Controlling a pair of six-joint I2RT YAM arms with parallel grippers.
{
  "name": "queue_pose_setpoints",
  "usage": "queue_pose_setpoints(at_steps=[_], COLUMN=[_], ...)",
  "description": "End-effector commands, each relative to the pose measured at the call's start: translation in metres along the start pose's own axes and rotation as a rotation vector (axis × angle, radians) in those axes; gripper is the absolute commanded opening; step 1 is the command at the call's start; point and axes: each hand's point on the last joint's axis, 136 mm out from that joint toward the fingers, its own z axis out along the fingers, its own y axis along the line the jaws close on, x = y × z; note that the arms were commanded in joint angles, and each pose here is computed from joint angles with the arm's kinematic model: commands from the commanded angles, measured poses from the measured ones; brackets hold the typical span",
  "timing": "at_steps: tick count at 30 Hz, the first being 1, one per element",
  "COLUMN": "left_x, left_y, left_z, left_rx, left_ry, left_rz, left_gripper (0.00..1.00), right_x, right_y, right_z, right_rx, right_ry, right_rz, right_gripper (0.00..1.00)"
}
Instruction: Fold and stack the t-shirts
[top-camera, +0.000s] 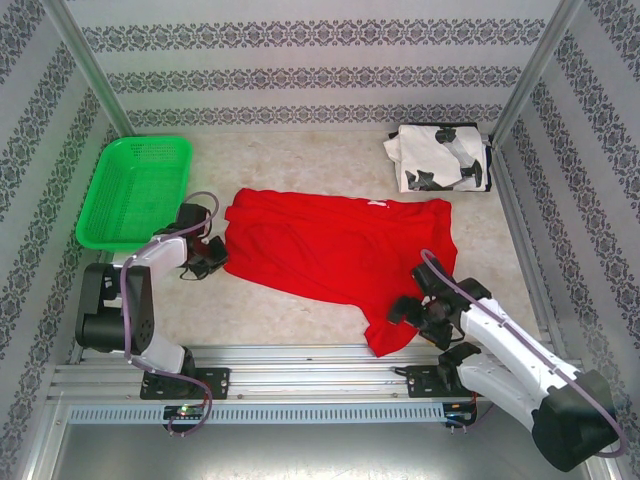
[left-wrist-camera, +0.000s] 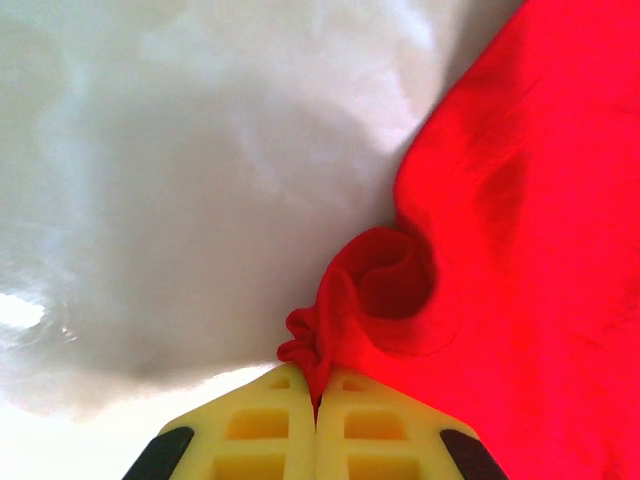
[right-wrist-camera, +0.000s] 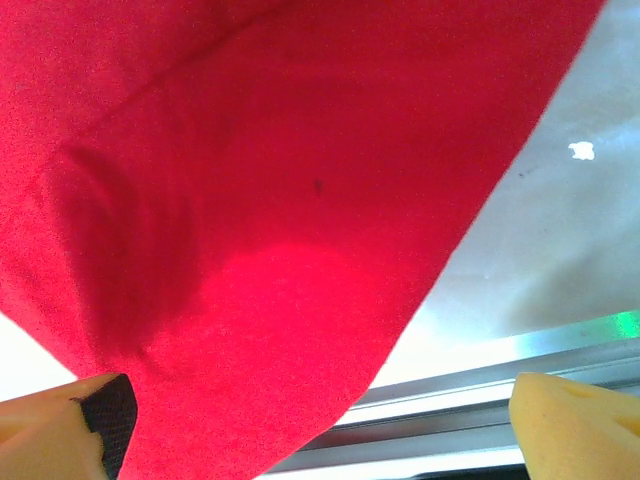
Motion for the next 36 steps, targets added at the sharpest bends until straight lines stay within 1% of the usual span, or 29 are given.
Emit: queue_pose_setpoints(at_steps=[1,3,8,12,15,19,22,26,30,32,35,36], left_x=[-0.016,-0.017,-0.018,-0.02,-0.023,-0.028,-0.032,-0.035,-0.036,-0.036,-0.035,-0.035], left_y=[-0.021,-0.027,-0.035,-0.039,-0.042,-0.045,-0.048,-0.048,-0.048,-0.047,-0.047,-0.047], left_z=[-0.017,-0.024,-0.036,-0.045,-0.05,-0.057,-0.062,-0.063,-0.062,-0.06,-0.057,-0.056], left_rx=[0.089,0.109,0.143,0.151,0.155,0.155,0.153,0.14,0.132,0.129,0.131,0.133], left_ry=[-0.058,-0.061,-0.07,-0.084,-0.096,-0.112,-0.12,-0.126,-0.124,-0.117,-0.111,-0.106], left_rz=[0.016,0.022,0.037,0.059,0.068,0.079,0.095,0.109,0.119,0.122,0.125,0.126], left_gripper=[0.0,0.0,0.0,0.0,0.0,0.0,0.0,0.0,0.0,0.0,0.0,0.0], right_x=[-0.006,-0.01,-0.02,-0.022,-0.03,-0.042,-0.054,-0.064,-0.075,-0.082,-0.088,-0.089], right_y=[0.004,0.008,0.022,0.02,0.019,0.025,0.036,0.041,0.048,0.05,0.058,0.06], right_z=[0.007,0.006,0.016,0.029,0.034,0.029,0.013,0.002,-0.007,-0.009,-0.003,0.001], right_rx=[0.003,0.028,0.032,0.071,0.091,0.096,0.086,0.08,0.073,0.08,0.092,0.095], right_ry=[0.002,0.012,0.032,0.05,0.028,-0.012,-0.047,-0.023,-0.008,0.004,0.055,0.071], right_rz=[0.039,0.016,0.033,0.038,0.05,0.037,-0.002,-0.036,-0.072,-0.09,-0.125,-0.132], right_gripper=[0.91,0.87,0.69,0.58,0.46,0.21,0.07,0.02,0.02,0.04,0.13,0.18])
